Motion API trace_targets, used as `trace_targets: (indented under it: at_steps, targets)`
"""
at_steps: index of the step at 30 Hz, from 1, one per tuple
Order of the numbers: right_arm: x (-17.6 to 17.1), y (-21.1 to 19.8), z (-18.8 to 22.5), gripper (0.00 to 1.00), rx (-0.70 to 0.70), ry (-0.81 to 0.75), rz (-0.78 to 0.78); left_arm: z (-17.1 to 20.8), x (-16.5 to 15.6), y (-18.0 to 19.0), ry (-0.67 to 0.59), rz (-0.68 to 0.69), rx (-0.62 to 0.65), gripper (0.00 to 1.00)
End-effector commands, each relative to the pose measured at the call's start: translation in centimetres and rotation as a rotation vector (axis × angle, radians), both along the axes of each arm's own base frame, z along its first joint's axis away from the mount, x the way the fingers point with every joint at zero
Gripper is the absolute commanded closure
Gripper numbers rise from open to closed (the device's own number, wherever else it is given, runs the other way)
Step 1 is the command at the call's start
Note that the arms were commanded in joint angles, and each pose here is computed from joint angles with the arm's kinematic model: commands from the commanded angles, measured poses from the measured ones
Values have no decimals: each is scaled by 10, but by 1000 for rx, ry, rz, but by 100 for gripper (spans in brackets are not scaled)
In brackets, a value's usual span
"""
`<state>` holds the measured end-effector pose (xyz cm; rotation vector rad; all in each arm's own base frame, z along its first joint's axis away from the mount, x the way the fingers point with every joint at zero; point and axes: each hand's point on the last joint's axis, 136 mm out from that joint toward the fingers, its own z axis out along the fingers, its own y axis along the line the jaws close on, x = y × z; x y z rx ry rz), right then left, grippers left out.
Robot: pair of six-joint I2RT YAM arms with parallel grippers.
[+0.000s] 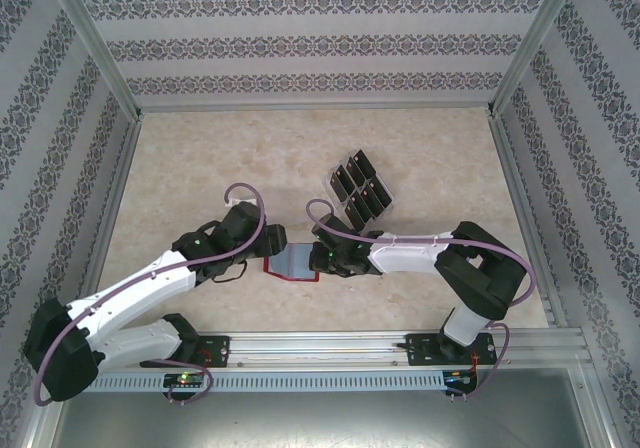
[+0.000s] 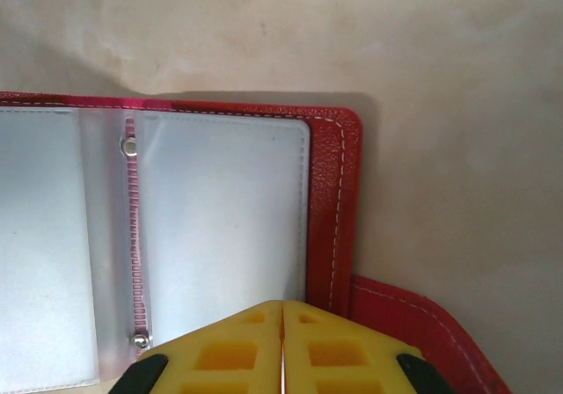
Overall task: Put the credit cards into the card holder
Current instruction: Open the card holder at the center of the table.
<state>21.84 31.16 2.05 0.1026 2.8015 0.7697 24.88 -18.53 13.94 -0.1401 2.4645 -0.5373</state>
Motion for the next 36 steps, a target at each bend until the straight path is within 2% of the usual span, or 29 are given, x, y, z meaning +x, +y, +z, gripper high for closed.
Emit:
trace_targets:
  at_steps: [1,5,10,18,24,31,36]
  targets:
    - [-6,-2,-9,91,-43,16,26,22,9,-40,-15,-80,-206,30]
    - [-6,-3,-12,91,-50,22,17,8,13,-58,21,-60,-329,30]
    - [-5,-4,-11,91,-50,18,11,-16,17,-64,51,-23,-390,30]
    - [-4,-9,-15,92,-70,19,5,-68,12,-31,129,97,-341,30]
    - [-5,-12,-23,92,-88,35,5,-94,3,-5,160,139,-261,30]
    - [-1,-15,-28,92,-106,48,7,-109,-3,3,170,154,-248,30]
    - [11,-14,-21,92,-106,34,63,-100,-1,-3,153,131,-284,30]
